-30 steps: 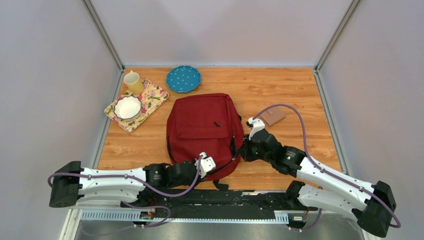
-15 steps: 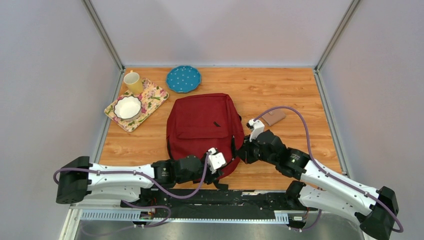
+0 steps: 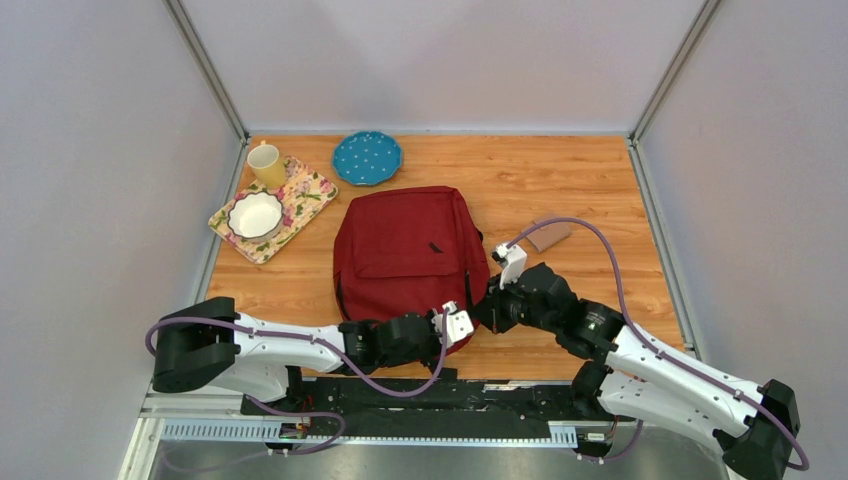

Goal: Pack the student bag
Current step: Zip the student bag at the center of the board.

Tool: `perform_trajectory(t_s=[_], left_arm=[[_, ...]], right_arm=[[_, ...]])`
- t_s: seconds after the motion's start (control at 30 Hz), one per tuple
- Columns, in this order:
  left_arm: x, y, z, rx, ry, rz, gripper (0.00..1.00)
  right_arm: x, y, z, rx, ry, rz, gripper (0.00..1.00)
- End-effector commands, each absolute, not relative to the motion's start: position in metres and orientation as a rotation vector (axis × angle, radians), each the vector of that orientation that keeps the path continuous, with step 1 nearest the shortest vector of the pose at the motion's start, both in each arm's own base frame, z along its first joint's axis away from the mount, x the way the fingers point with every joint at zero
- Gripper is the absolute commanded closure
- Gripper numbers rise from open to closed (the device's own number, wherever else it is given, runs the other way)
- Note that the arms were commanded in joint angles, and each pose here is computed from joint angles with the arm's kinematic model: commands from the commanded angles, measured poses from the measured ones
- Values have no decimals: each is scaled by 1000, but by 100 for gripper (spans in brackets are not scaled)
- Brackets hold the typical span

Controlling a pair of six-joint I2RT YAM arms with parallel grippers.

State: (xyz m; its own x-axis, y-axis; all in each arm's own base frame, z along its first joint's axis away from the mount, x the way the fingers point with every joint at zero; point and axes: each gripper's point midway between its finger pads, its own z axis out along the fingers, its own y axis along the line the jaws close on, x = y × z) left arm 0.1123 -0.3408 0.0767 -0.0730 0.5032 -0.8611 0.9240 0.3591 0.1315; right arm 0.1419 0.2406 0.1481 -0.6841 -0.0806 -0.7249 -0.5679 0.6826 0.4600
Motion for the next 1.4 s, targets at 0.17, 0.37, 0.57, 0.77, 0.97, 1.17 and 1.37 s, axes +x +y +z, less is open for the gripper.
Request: perform_trajectory(t_s=[0.17, 0.37, 0.57, 0.77, 0.97, 1.17, 1.37], left_arm=[[94, -343, 69, 1243, 1799, -714, 100], [74, -329, 45, 1254, 1864, -762, 100], [60, -324, 34, 1291, 1876, -729, 100], [54, -318, 29, 1321, 1874, -687, 100], [48, -309, 24, 1336, 1883, -660, 100], [46, -307, 28, 1327, 1869, -644, 100], [44, -307, 33, 1326, 1835, -640, 100]], right_arm=[[177, 222, 149, -262, 2157, 736, 100], [201, 217, 154, -170, 2121, 666, 100], [225, 219, 167, -156, 2046, 698, 100], [239, 230, 175, -217, 1995, 834, 100], [261, 231, 172, -183, 1993, 811, 100], [280, 226, 165, -120, 2005, 759, 100], [285, 219, 162, -81, 2000, 740, 100]])
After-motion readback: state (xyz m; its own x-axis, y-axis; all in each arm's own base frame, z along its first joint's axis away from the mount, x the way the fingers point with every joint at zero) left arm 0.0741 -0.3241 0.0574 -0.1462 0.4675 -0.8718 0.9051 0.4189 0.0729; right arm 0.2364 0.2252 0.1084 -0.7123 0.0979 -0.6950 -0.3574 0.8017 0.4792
